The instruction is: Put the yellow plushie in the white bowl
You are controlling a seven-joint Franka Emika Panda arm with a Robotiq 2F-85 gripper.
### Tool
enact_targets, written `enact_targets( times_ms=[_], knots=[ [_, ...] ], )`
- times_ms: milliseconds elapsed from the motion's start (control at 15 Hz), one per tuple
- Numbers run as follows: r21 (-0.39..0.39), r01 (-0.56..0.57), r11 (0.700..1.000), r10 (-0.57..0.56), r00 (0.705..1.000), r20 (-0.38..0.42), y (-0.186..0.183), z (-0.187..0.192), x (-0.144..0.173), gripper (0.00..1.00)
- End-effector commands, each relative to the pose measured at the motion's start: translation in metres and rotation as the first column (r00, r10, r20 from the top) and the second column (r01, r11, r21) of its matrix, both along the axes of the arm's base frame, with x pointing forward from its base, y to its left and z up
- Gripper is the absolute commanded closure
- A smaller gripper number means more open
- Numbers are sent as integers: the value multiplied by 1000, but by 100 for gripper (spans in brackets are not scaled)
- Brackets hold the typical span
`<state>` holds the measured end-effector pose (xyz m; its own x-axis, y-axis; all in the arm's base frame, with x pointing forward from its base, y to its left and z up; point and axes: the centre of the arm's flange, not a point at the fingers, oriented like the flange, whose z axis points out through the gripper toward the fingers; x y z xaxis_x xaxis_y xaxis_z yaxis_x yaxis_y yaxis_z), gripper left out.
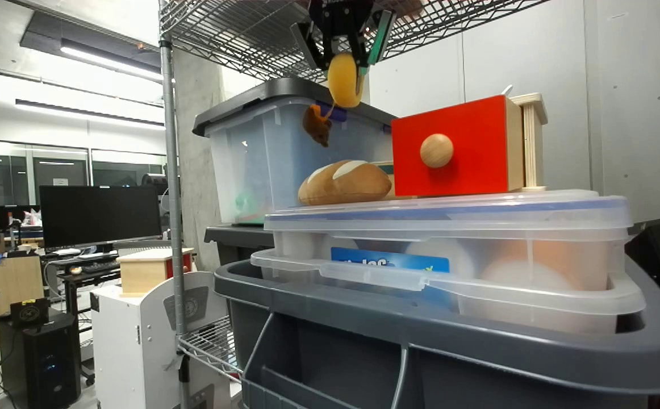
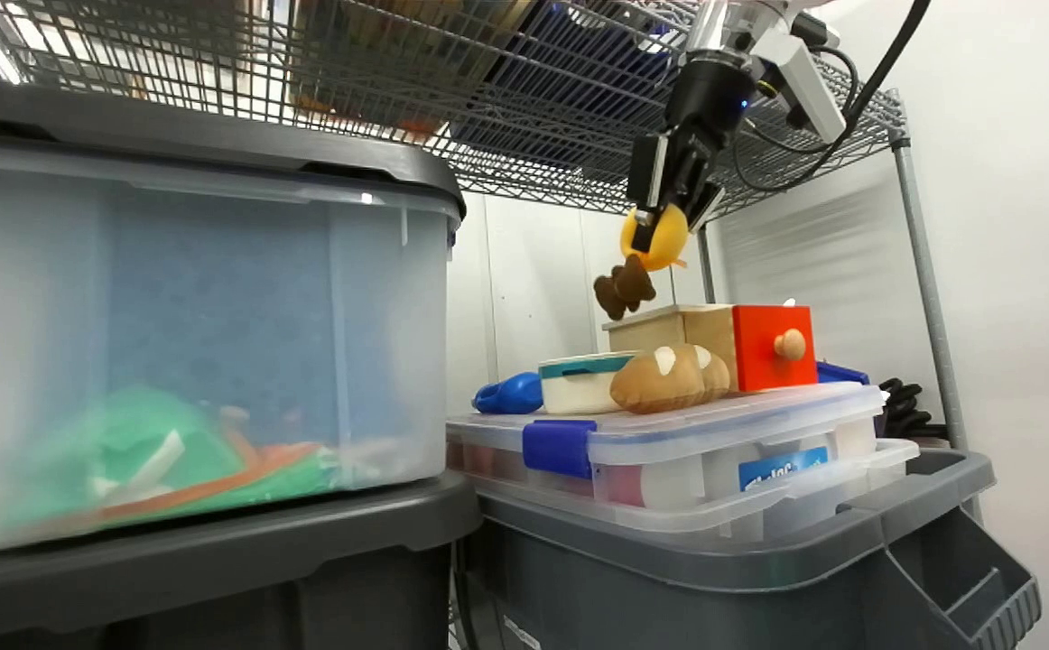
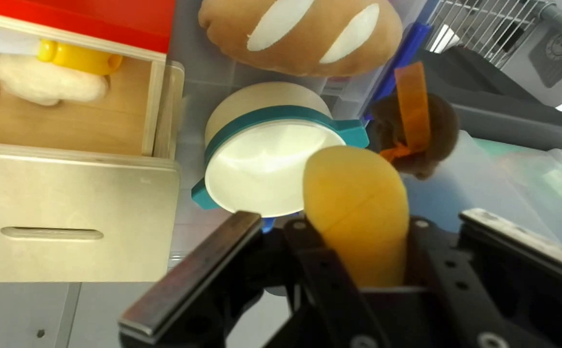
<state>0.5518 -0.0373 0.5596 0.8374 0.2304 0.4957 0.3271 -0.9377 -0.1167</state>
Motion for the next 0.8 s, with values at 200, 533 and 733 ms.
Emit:
enact_targets(
  times_ms=[200,533,733],
  knots=[
    [-7,13,1000,-13,1000,23,-2,12,12,94],
    [-3,9,1000,-9,1000,25,-2,14,10,94],
    [-4,9,1000,-9,1000,27,-3,16,10,94]
  ],
)
